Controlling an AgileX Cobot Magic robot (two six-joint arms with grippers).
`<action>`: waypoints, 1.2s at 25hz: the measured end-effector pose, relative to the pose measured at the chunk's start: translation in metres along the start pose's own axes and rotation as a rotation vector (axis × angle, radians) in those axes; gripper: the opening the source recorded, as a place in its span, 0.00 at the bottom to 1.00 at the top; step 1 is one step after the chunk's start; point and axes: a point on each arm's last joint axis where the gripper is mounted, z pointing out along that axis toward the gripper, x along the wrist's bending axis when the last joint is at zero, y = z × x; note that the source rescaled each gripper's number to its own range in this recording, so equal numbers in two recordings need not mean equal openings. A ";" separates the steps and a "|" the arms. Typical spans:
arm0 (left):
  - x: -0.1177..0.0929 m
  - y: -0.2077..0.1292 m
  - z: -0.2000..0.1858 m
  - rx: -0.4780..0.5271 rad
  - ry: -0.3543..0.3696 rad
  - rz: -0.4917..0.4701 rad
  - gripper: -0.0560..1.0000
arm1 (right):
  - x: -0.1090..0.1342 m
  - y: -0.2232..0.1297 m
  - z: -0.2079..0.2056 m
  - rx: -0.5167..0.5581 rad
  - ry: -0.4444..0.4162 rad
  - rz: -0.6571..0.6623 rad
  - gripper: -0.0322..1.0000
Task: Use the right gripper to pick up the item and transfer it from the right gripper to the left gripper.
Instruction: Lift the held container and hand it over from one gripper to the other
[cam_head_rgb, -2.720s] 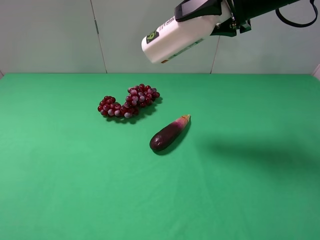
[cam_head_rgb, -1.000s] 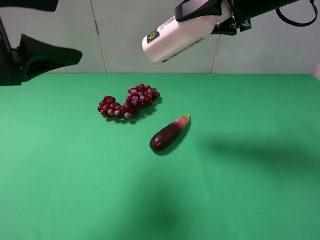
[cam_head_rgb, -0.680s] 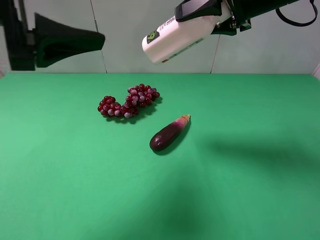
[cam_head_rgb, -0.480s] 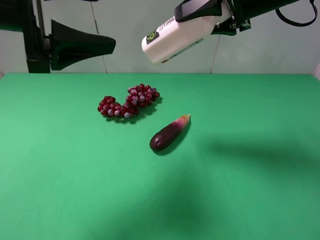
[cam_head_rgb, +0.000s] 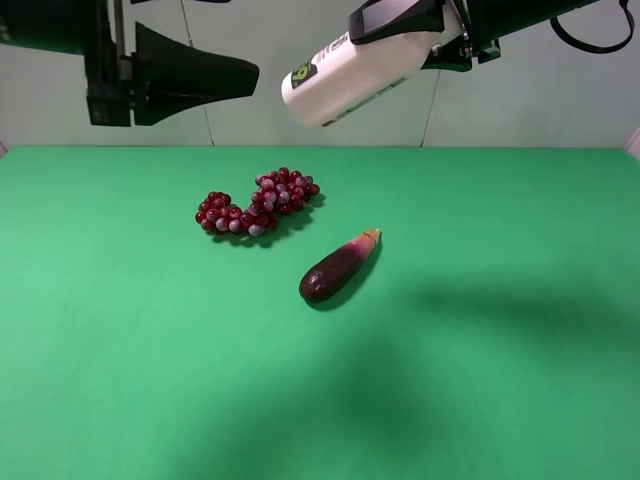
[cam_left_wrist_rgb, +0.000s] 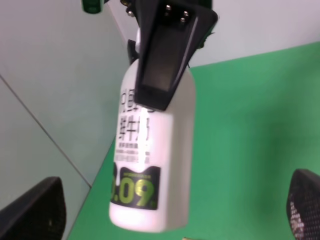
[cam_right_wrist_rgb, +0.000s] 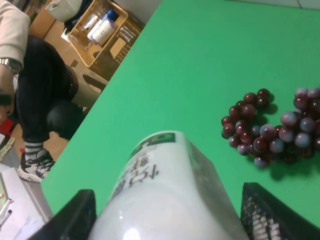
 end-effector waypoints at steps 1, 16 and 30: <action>0.000 0.000 0.004 -0.001 -0.011 -0.001 0.75 | 0.000 0.000 0.000 0.002 0.001 0.000 0.04; 0.003 0.002 0.029 0.015 -0.027 0.014 0.75 | 0.001 -0.001 0.000 0.008 0.012 -0.003 0.04; -0.003 -0.009 0.053 0.041 -0.043 -0.030 0.75 | 0.005 -0.001 0.000 0.008 0.058 -0.002 0.04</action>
